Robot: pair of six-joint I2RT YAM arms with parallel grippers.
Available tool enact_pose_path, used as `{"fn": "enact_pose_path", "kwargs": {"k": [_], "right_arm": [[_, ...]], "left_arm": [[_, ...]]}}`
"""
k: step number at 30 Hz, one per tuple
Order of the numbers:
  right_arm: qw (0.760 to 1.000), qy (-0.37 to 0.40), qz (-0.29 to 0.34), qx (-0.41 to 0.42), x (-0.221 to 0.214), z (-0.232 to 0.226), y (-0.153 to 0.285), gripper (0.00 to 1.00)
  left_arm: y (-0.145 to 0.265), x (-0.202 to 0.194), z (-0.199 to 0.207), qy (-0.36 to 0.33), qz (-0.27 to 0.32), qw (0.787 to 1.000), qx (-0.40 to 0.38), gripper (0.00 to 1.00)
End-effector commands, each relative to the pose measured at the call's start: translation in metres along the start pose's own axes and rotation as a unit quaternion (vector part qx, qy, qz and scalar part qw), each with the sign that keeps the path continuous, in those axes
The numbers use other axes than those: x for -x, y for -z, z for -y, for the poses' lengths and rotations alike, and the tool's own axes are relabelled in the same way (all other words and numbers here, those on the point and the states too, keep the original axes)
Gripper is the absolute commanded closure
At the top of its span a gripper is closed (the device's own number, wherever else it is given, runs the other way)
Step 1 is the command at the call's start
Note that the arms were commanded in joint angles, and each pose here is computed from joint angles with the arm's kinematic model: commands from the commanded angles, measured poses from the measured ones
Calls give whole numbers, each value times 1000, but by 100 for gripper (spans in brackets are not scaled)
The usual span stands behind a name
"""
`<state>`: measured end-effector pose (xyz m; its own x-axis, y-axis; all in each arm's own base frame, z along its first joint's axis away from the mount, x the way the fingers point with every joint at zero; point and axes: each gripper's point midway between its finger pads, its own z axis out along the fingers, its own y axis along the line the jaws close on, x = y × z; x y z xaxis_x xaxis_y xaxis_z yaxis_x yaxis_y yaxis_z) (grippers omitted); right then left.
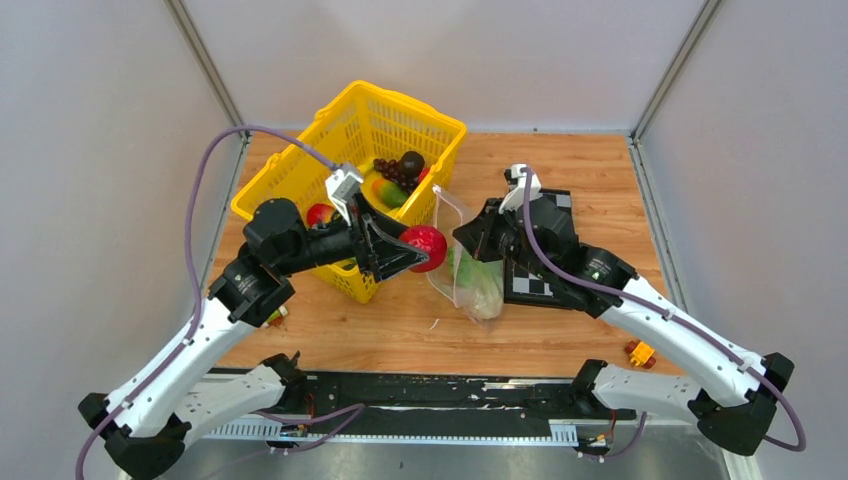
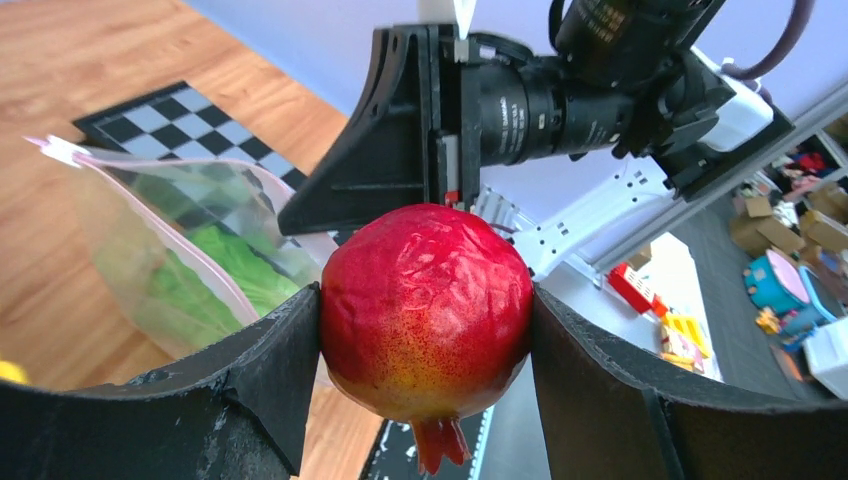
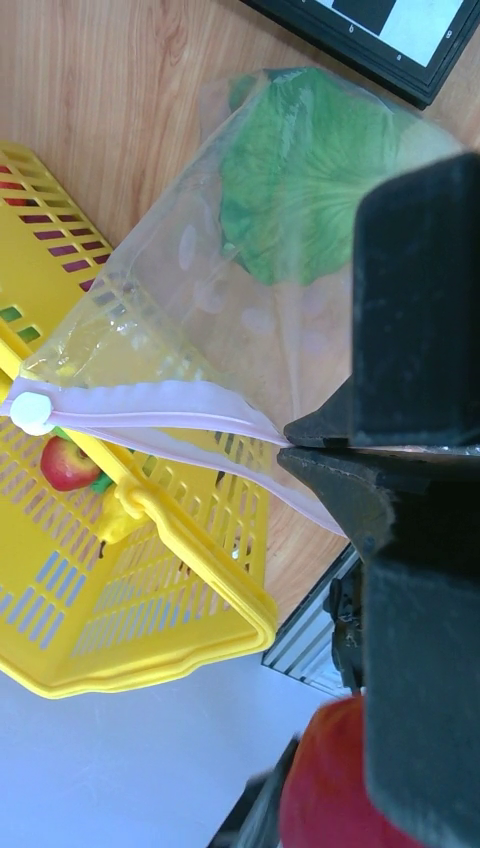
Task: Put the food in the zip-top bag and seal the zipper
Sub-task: Place the fake fruit in the zipper food storage bag.
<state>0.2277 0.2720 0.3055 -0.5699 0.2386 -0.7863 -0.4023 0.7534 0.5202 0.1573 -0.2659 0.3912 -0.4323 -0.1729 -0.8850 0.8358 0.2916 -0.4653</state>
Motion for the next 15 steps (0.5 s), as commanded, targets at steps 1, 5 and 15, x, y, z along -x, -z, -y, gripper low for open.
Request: {"fn": "enact_pose_path", "kwargs": {"k": [1, 5, 15], "right_arm": [[998, -19, 54, 14, 25, -9, 13, 100], [998, -25, 59, 19, 25, -9, 16, 100], [998, -26, 61, 17, 24, -5, 20, 100]], "left_arm": [[-16, -2, 7, 0, 15, 1000, -23, 71], [-29, -16, 4, 1, 12, 999, -30, 71], [-48, -54, -36, -44, -44, 997, 54, 72]]}}
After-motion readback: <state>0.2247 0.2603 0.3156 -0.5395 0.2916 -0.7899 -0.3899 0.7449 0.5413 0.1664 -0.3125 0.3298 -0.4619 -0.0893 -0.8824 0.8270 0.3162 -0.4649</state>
